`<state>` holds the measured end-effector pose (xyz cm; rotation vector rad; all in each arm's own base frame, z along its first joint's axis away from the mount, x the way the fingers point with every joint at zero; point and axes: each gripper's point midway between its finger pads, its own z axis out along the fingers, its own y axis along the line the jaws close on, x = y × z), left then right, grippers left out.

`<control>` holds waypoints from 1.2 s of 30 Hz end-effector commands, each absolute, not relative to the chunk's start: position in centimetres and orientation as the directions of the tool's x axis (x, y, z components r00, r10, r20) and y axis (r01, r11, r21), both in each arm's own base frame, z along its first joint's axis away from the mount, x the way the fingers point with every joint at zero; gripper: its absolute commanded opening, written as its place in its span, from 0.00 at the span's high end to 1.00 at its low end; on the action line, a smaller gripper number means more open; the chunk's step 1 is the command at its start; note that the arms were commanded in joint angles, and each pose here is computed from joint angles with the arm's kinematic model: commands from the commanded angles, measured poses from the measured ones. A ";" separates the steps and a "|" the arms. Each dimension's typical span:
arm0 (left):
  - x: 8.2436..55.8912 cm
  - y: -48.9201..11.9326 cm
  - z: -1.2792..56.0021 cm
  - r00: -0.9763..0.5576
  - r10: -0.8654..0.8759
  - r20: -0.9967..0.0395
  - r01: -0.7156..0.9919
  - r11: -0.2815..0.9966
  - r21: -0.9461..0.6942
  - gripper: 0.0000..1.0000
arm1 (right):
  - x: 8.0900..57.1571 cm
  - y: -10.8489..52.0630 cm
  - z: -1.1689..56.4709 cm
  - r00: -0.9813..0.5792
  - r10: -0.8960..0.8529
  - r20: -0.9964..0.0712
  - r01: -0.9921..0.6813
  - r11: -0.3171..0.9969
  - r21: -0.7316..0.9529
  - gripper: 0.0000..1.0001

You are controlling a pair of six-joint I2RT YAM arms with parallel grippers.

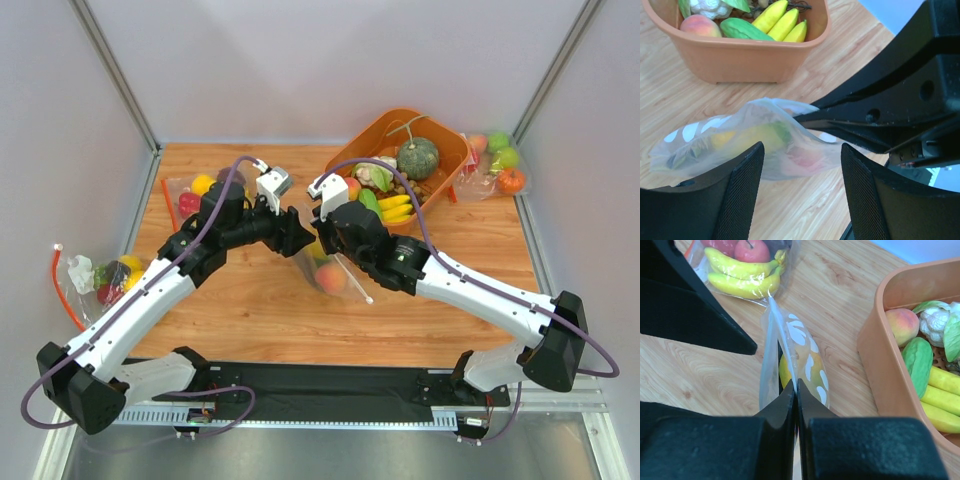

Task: Open the zip-top bag and remove the fake food

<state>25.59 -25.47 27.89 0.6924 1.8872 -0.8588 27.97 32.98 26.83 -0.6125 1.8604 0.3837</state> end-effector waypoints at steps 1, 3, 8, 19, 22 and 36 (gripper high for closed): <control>26.0 -26.2 29.5 -0.430 0.030 -0.902 0.749 0.569 -0.338 0.30 | 27.7 33.4 28.3 -0.274 -0.162 -0.948 -0.585 0.811 0.031 1.00; 26.2 -26.1 29.5 -0.439 0.012 -0.899 0.742 0.569 -0.355 0.29 | 27.7 33.5 28.0 -0.278 -0.163 -0.947 -0.587 0.809 0.033 1.00; 26.8 -25.6 29.4 -0.447 -0.013 -0.895 0.716 0.594 -0.366 0.29 | 27.3 33.7 27.9 -0.278 -0.161 -0.947 -0.600 0.799 0.040 1.00; 27.5 -25.2 28.1 -0.489 0.006 -0.872 0.674 0.638 -0.373 0.30 | 26.7 34.0 28.7 -0.260 -0.143 -0.955 -0.621 0.782 0.052 1.00; 27.8 -24.9 27.7 -0.498 0.010 -0.867 0.655 0.660 -0.368 0.32 | 26.6 33.9 29.2 -0.255 -0.132 -0.958 -0.621 0.781 0.058 1.00; 27.3 -26.3 27.7 -0.518 0.002 -0.855 0.687 0.597 -0.414 0.58 | 26.2 34.3 28.5 -0.266 -0.131 -0.955 -0.634 0.770 0.071 1.00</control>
